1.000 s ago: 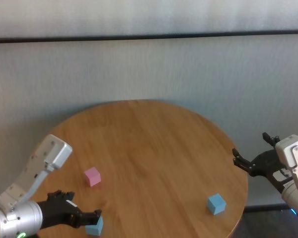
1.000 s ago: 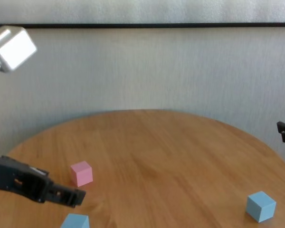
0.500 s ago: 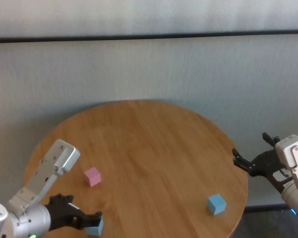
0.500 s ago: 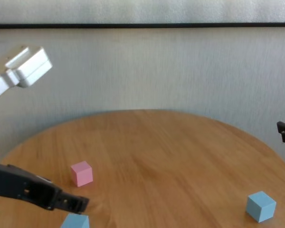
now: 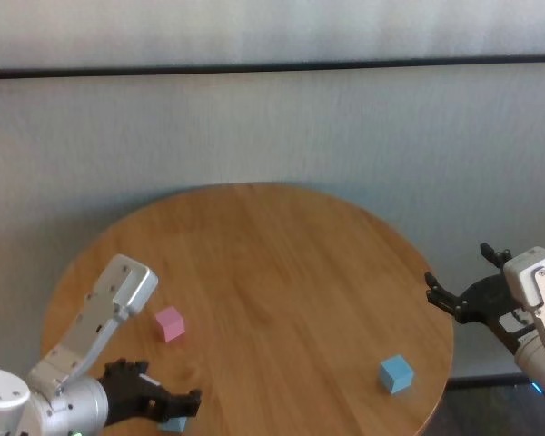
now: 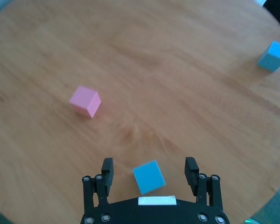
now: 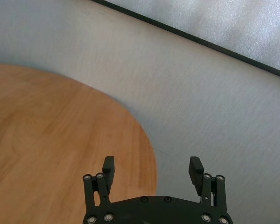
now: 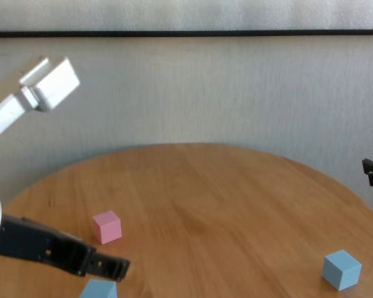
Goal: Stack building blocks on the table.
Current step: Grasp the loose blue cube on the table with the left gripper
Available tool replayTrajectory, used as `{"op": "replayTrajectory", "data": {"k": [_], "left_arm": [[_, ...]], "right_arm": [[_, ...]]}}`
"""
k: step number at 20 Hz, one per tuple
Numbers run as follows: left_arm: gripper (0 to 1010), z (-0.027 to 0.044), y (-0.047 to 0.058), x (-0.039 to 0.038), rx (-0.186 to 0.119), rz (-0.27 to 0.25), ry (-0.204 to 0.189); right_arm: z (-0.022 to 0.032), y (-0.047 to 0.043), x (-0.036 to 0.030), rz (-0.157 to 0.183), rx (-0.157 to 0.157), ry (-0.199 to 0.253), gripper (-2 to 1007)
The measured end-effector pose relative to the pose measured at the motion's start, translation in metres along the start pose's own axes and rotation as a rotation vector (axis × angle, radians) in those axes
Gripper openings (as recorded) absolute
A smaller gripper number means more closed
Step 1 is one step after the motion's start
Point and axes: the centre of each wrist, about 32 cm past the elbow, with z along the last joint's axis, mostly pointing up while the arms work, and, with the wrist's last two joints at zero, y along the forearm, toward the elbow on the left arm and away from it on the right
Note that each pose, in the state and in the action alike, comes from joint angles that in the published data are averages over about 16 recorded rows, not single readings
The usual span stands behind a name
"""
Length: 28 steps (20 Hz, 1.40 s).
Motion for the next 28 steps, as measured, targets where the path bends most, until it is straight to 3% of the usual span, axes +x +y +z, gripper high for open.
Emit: {"op": "replayTrajectory", "data": {"k": [10,21,28], "left_arm": [[1002,0.0008,-0.004,-0.0026,0.052,0.014,0.001],[1002,0.0013,-0.009,0.0029,0.066,-0.027,0.016],[1002,0.0035,-0.013,0.0024,0.080,-0.036,0.002]], "right_arm": [[0.0000,0.0000,0.0000,0.000,0.000,0.000,1005],[0.0000,0.0000,0.0000,0.000,0.000,0.000,1004],[0.0000,0.0000,0.0000,0.000,0.000,0.000,1004]]}}
